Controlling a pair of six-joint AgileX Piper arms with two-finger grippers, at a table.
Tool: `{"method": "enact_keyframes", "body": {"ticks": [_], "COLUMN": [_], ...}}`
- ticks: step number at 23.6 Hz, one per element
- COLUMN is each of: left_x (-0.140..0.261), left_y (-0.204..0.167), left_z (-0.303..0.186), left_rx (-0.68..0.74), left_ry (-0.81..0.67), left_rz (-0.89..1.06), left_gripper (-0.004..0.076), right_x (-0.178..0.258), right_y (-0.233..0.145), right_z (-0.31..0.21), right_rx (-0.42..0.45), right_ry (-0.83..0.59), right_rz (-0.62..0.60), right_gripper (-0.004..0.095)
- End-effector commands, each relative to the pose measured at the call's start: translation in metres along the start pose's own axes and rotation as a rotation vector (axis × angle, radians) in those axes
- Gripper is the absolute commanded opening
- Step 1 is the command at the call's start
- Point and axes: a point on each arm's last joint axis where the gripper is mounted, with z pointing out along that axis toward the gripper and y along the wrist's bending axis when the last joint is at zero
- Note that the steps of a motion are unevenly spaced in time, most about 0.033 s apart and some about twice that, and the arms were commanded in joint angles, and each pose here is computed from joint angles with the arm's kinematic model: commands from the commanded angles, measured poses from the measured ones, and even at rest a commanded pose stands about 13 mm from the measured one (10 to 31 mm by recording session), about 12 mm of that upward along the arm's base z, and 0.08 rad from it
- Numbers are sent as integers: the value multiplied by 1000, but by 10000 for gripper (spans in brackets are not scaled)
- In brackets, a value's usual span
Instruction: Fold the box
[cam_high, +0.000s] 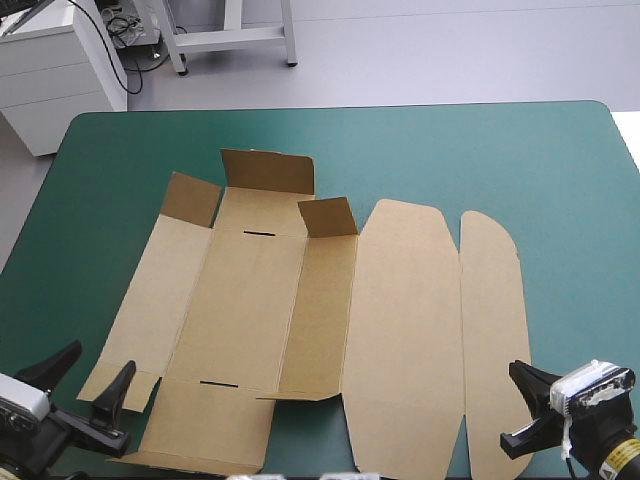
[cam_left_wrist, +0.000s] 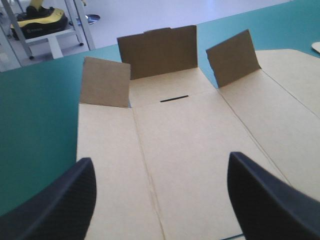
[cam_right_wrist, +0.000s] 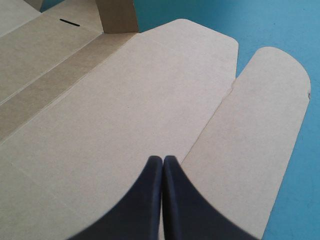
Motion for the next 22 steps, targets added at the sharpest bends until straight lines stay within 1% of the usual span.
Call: {"method": "enact_keyframes", "body": {"ticks": [1,4,8,10,11,13,16,18,22], "left_x": [-37,-57,-82,-90,-95,-98,-102,-100,-94], "left_y": [8,13,14,14,16,17,19,22,42], "left_z": [0,9,32,47,61,82,103,114,126], "left_rx": [-72,-131,-148,-167,-197,-232,-266,-303,-410], "left_ry": [-19,92,241,318,381,479,541,612,684], "left_rz": [24,67,84,106,139,180,230,256,201], "left_gripper": [508,505,494,494,494,494,494,493,493], "right_x": [-14,-14,-14,-14,-14,-14,-13,-13,-13], "right_y": [1,1,1,1,1,1,1,1,1], "right_z": [-4,-4,-4,-4,-4,-4,-4,-4,-4], "right_rx": [-5,-5,-6,-8,-9,-9,-8,-8,-9], "right_ry": [-101,-101,-101,-100,-100,-100,-98,-96,-96], "right_rz": [0,0,0,3,4,4,4,2,-1], "right_gripper": [-15,-15,-15,-15,-15,-15,-15,-15,-15]}}
